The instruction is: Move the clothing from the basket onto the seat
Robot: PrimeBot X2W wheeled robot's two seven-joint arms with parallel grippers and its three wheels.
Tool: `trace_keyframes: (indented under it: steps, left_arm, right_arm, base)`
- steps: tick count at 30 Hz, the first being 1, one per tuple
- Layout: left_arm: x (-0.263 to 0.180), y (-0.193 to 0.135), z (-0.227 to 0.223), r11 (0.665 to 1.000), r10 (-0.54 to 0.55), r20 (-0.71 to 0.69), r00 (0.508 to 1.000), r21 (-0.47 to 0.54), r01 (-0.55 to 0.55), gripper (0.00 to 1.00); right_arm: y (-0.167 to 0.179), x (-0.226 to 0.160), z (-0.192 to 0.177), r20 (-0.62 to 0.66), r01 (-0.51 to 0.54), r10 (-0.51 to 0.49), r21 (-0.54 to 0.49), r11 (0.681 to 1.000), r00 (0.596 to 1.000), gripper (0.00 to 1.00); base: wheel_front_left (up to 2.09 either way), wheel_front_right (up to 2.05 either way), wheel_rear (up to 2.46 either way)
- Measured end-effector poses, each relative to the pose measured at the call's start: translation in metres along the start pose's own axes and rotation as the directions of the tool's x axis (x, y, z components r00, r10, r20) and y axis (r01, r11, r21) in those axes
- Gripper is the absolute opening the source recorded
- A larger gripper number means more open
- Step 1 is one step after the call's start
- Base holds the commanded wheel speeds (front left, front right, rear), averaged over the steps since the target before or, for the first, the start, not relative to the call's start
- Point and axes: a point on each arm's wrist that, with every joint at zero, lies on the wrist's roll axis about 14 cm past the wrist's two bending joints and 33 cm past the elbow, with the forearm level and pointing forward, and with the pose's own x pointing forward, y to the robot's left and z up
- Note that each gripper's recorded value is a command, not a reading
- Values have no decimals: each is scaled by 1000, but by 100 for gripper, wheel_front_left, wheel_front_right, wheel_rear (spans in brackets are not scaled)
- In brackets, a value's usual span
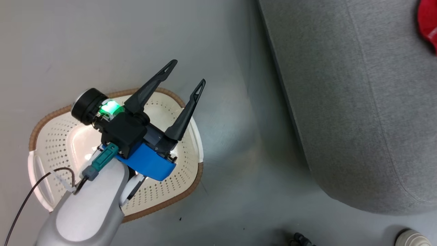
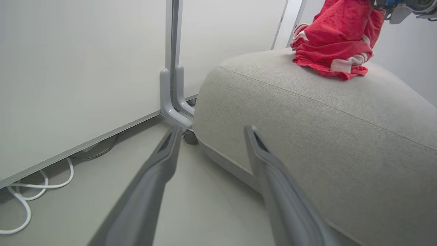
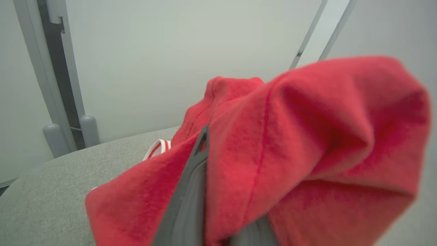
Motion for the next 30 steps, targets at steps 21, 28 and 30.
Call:
trace_keyframes:
  steps: [21, 28, 30]
  left_arm:
    - [-23, 3, 27, 993, 116, -3, 993, -21, -116, 100]
    - [-53, -19, 52, 984, 175, -12, 984, -27, -176, 100]
    - [-61, -24, 63, 981, 195, 0, 981, -19, -194, 100]
  right_arm:
    - [16, -34, -33, -62, -64, 65, 23, 998, 996, 100]
    - [4, -76, -14, -19, -116, 117, 11, 993, 993, 100]
    - [7, -91, -11, -8, -144, 145, 12, 989, 989, 100]
  base:
    - [0, 0, 0]
    - [0, 0, 0]
    - [0, 0, 0]
